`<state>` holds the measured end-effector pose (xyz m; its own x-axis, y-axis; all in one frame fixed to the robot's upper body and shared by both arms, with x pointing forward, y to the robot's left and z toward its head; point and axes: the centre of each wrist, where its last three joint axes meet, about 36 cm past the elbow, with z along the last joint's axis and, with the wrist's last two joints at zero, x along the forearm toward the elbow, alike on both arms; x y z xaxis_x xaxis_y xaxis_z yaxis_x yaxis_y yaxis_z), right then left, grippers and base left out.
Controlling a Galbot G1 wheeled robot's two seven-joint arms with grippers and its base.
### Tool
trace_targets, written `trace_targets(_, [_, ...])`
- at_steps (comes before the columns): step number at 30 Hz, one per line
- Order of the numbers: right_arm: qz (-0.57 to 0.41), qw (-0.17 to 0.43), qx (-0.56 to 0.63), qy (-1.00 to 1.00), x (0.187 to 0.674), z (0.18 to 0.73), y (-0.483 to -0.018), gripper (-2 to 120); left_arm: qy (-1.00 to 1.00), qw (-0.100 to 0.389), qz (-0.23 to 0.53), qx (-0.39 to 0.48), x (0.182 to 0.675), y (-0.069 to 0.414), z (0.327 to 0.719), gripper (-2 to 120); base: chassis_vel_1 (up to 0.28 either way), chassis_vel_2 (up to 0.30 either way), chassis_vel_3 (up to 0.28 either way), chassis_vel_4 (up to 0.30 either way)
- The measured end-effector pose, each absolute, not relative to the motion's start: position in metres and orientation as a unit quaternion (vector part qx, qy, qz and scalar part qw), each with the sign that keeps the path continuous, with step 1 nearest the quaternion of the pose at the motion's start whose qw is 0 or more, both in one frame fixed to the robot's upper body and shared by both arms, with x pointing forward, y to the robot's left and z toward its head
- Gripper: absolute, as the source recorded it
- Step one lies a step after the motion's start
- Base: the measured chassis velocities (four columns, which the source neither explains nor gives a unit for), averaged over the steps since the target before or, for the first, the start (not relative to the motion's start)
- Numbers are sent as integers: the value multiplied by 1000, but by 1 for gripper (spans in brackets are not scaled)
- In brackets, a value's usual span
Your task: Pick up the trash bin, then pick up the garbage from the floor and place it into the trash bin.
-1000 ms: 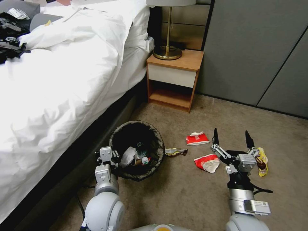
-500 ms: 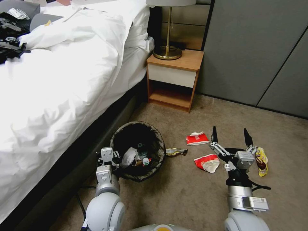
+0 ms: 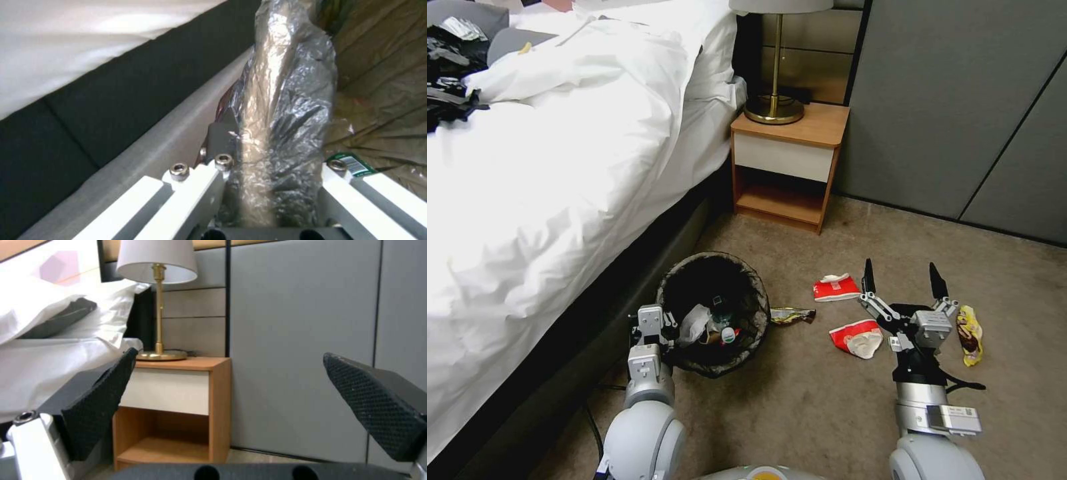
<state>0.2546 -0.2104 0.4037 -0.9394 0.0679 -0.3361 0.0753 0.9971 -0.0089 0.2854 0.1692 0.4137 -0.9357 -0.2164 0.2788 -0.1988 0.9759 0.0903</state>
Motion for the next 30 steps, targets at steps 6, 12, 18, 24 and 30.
trace_targets(6, [-11,172,35,984,255,404,-210,100,-983,145,-29,106,285,169,414,0,-50,-59,-58,-50])
trace_targets(12, [-9,176,43,983,256,404,-209,100,-983,146,-29,106,285,169,414,0,-78,-84,-85,-100])
trace_targets(18, [-12,182,57,982,260,406,-208,100,-983,146,-28,105,285,168,414,0,-108,-102,-94,-105])
trace_targets(24, [-15,184,56,981,261,406,-208,100,-983,145,-29,105,284,169,415,0,-92,-99,-89,-76])
trace_targets(30, [-14,184,53,981,261,407,-207,100,-983,144,-29,106,284,169,415,0,-68,-69,-78,-73])
